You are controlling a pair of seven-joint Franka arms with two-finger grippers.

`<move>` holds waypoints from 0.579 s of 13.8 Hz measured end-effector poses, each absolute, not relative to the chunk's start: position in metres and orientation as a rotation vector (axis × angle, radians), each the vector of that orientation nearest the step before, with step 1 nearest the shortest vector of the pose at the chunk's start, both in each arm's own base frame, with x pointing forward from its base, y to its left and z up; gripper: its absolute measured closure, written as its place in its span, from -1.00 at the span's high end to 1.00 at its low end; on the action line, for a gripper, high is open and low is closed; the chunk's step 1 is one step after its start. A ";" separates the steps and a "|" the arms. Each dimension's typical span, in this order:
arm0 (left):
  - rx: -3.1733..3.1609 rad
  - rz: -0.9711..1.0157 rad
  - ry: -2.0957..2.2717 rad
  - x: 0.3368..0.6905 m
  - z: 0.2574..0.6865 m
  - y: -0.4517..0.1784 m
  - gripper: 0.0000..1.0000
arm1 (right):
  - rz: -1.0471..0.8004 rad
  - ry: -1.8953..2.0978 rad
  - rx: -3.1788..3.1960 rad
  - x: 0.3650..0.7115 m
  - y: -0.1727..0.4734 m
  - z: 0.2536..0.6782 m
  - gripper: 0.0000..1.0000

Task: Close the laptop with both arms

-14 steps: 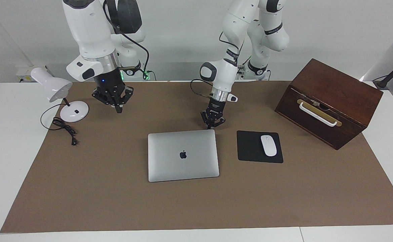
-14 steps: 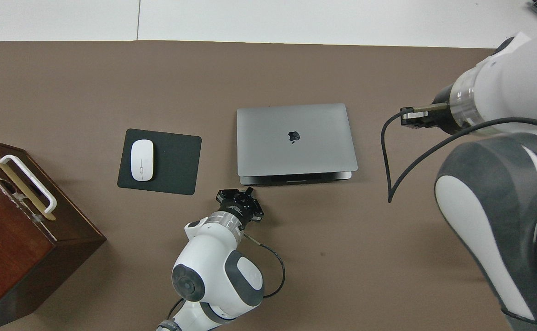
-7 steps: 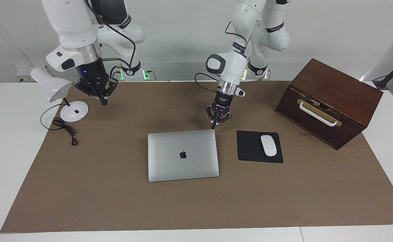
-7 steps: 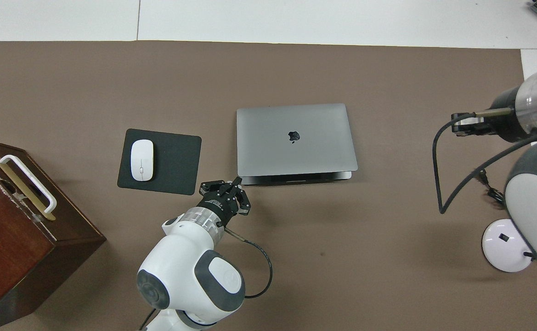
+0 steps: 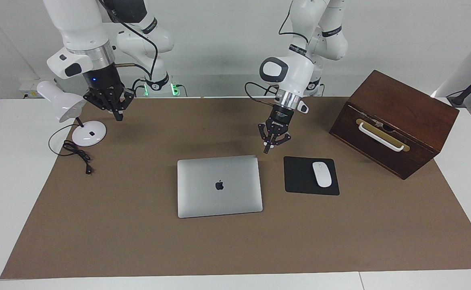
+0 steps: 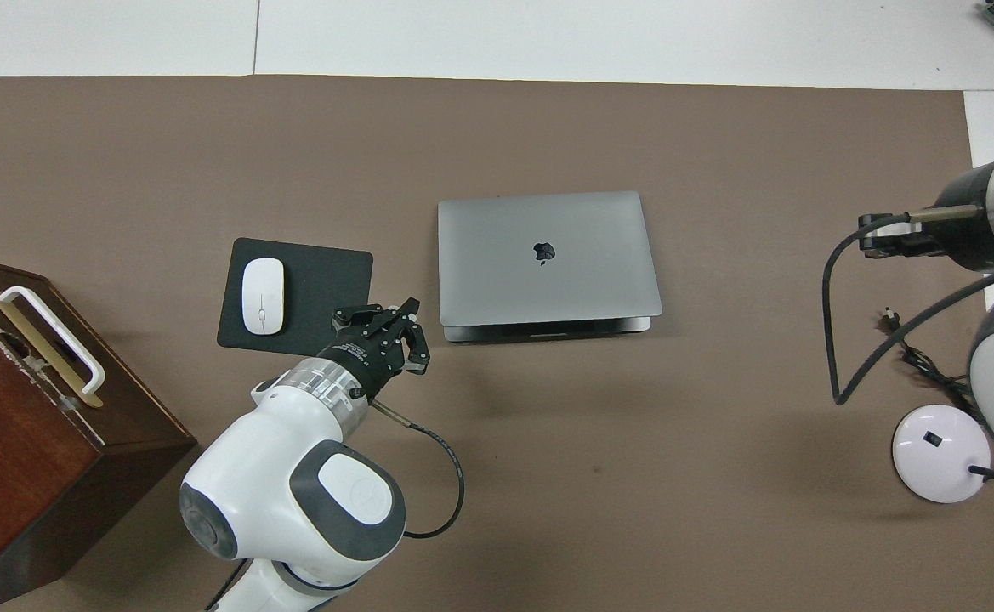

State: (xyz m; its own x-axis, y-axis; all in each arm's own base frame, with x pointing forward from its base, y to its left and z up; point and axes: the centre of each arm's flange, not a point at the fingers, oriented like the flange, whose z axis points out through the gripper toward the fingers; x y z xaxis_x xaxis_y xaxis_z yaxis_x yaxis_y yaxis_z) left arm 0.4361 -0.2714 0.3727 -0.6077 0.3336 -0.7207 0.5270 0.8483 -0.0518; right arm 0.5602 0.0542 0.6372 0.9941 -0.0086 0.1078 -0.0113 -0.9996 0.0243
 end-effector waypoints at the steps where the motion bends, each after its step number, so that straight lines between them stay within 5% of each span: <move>1: 0.657 -0.311 2.263 0.439 0.373 -0.266 -0.98 | 0.169 -0.024 3.112 0.560 0.051 0.638 -0.87; 8: 0.756 -0.307 2.192 0.510 0.383 -0.144 -0.98 | 0.170 -0.063 3.109 0.556 0.037 0.643 0.59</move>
